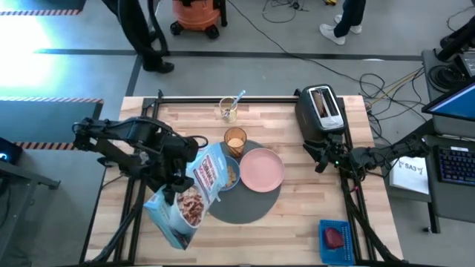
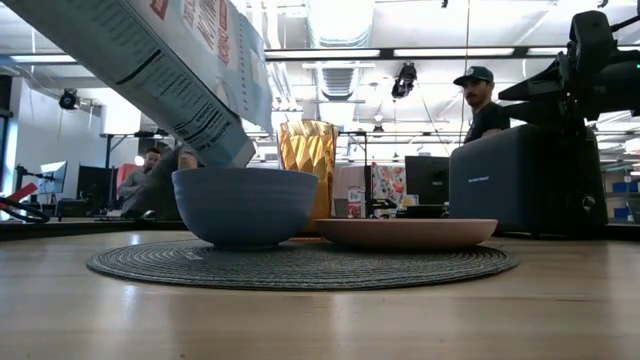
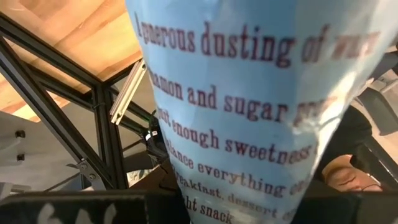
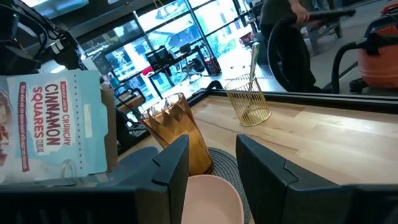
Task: Arrange a breakfast setting
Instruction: Pour the cereal into the blue bowl
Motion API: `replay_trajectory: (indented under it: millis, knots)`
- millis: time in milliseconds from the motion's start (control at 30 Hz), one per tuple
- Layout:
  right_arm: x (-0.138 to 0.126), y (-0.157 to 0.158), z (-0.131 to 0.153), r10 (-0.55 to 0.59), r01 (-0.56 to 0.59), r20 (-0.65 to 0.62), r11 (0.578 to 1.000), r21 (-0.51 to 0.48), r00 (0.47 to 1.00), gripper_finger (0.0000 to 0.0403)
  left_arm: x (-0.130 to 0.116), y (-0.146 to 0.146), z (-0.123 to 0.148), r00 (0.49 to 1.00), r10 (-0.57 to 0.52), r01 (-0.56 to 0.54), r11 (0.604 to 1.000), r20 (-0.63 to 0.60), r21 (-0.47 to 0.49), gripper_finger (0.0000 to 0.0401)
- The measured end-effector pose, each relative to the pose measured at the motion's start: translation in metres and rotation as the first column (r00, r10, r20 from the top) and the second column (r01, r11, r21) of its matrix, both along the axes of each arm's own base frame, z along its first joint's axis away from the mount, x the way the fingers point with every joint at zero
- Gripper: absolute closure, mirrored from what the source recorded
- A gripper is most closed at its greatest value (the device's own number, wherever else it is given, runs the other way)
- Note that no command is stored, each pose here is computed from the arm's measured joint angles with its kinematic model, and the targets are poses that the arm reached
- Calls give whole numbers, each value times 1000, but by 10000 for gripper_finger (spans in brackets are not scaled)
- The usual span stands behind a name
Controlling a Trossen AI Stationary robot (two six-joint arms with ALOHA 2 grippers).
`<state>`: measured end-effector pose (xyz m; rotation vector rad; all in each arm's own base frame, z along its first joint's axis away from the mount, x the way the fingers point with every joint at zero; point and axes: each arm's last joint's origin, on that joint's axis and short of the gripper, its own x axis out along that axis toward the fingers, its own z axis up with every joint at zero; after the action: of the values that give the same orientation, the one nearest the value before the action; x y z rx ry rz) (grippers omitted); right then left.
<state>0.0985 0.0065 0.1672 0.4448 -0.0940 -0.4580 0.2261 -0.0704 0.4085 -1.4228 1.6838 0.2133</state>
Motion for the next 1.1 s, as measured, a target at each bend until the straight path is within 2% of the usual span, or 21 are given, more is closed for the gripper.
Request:
replay_trajectory:
  millis: [733,1100]
  knots:
    - [0,0,0,0,0,0,1000,0,1000,280,2,11,2,998,61,-61,998,-14,-30,300]
    - [0,0,0,0,0,0,1000,0,1000,280,2,17,3,997,68,-68,998,29,-12,300]
